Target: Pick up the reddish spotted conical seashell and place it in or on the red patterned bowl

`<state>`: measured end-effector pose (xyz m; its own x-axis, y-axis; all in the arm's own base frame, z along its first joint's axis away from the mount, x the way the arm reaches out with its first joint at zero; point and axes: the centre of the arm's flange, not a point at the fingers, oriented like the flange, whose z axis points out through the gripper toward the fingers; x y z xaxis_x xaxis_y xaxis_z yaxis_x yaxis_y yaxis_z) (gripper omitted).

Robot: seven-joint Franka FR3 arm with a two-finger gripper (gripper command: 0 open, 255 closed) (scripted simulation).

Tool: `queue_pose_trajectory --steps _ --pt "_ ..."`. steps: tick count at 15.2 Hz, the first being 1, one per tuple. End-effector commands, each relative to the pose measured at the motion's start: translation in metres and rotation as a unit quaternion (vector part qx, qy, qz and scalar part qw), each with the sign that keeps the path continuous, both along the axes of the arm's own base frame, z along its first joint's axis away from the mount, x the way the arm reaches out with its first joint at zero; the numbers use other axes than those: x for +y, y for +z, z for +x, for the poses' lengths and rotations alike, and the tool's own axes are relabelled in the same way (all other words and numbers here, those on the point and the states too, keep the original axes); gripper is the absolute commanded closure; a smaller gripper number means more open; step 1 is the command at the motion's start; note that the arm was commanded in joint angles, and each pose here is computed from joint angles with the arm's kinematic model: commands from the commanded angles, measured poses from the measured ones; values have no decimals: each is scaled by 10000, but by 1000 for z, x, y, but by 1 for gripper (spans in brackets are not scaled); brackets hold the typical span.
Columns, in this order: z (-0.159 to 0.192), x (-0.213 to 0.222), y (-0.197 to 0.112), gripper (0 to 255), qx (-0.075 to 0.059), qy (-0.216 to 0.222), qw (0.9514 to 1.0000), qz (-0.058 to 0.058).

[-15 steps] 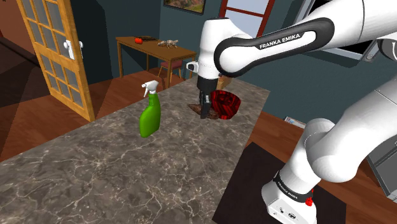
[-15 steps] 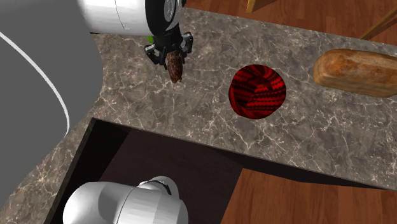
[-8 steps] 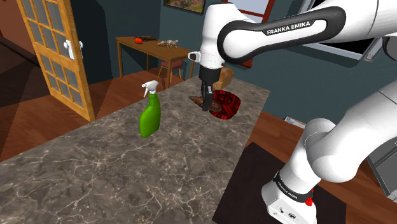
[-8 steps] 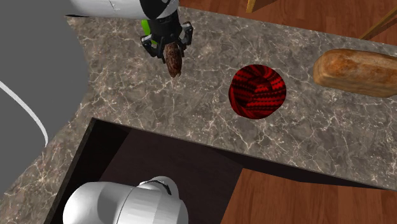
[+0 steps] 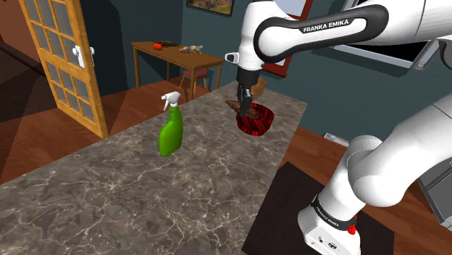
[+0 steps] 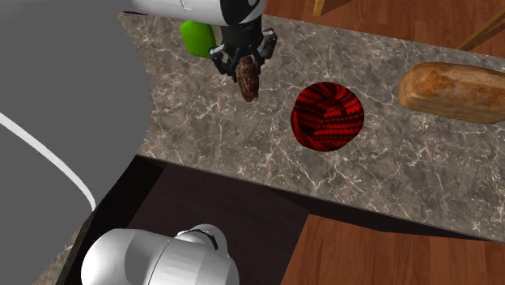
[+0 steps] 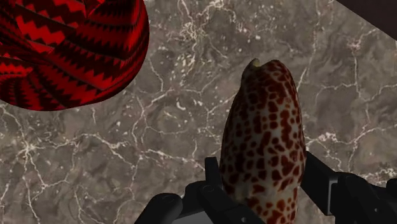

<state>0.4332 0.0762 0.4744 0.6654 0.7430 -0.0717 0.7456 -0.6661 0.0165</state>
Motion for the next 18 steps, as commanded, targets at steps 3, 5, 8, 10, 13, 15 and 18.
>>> queue_pose_trajectory --steps 3,5,8,10,13,15,18 --pt "13 -50 -1 255 0 8 10000 -1" --pt "19 -76 -1 255 0 8 10000 -1" --pt "28 -114 -1 255 0 8 10000 -1" --pt "35 -140 -1 255 0 8 10000 -1" --pt "44 -179 -1 255 0 8 10000 -1" --pt "53 -214 -1 255 0 8 10000 -1" --pt "53 -214 -17 255 0 8 10000 -1"
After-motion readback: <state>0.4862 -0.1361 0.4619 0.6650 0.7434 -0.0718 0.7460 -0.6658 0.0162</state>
